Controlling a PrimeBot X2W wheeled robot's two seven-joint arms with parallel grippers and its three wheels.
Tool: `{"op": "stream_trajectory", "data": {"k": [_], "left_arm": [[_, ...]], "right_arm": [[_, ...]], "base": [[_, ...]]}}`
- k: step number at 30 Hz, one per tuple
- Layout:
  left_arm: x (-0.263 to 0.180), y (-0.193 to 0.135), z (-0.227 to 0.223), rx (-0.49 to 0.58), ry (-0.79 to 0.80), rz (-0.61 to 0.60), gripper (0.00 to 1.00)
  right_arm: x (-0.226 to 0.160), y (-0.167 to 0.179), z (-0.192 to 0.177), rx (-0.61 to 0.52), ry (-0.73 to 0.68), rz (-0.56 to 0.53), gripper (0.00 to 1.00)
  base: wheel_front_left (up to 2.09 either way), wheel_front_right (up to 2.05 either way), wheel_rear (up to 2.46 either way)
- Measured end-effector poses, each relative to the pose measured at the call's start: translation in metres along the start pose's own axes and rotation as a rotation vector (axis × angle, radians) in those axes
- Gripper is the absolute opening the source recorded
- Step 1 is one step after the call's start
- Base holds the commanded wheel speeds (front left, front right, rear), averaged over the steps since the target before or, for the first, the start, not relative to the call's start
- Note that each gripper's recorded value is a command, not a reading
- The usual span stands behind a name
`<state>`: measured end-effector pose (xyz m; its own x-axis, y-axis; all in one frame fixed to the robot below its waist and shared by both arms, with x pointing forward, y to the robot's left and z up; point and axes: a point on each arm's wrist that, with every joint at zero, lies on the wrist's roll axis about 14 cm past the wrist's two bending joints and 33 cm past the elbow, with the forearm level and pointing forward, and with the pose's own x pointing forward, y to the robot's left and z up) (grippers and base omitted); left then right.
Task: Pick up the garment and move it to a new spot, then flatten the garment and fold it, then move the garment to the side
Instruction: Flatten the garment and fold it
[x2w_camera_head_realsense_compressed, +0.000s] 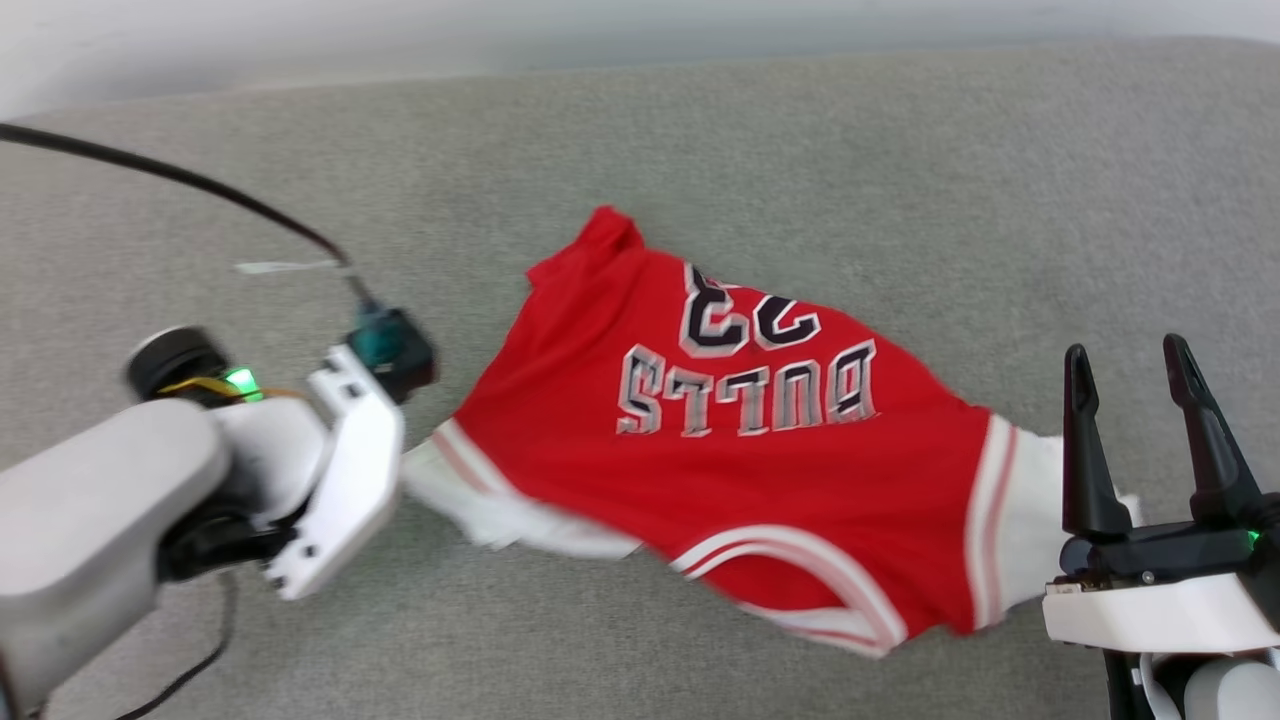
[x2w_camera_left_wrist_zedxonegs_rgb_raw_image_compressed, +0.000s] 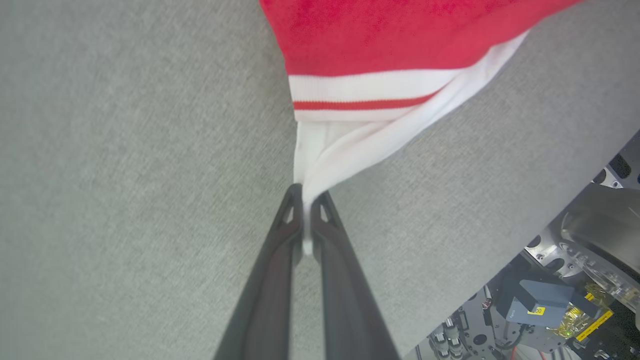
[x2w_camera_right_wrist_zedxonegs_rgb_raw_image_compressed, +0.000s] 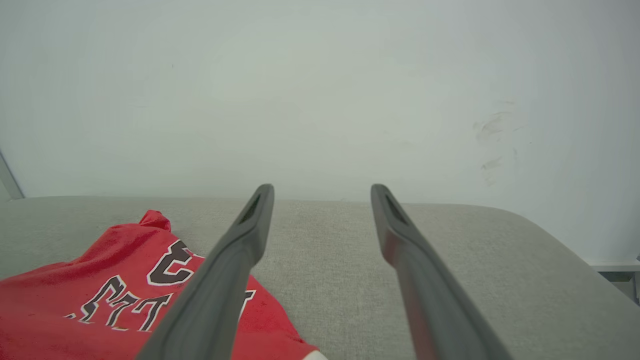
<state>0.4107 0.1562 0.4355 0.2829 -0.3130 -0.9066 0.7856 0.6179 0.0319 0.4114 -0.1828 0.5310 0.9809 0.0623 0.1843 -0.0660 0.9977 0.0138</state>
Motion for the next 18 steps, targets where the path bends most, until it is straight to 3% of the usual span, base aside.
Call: {"op": "stream_trajectory", "data": {"k": [7,17,18], "left_arm": [[-0.016,0.045,-0.068,-0.188,0.108,0.132,0.0],[0.015,0.05,-0.102,-0.316,0.165,0.141,0.0],[0.016,0.052,-0.099,-0.321,0.143,0.148,0.07]], "right_arm": [[0.0,0.008,0.002,0.001,-0.007,0.024,1.0],[-0.006,0.003,-0.002,-0.012,0.015,0.009,1.0],[-0.006,0.002,-0.001,-0.014,0.013,0.006,1.0]], "base": [[0.0,0.0,0.0],[0.0,0.0,0.0],[0.0,0.0,0.0]]}}
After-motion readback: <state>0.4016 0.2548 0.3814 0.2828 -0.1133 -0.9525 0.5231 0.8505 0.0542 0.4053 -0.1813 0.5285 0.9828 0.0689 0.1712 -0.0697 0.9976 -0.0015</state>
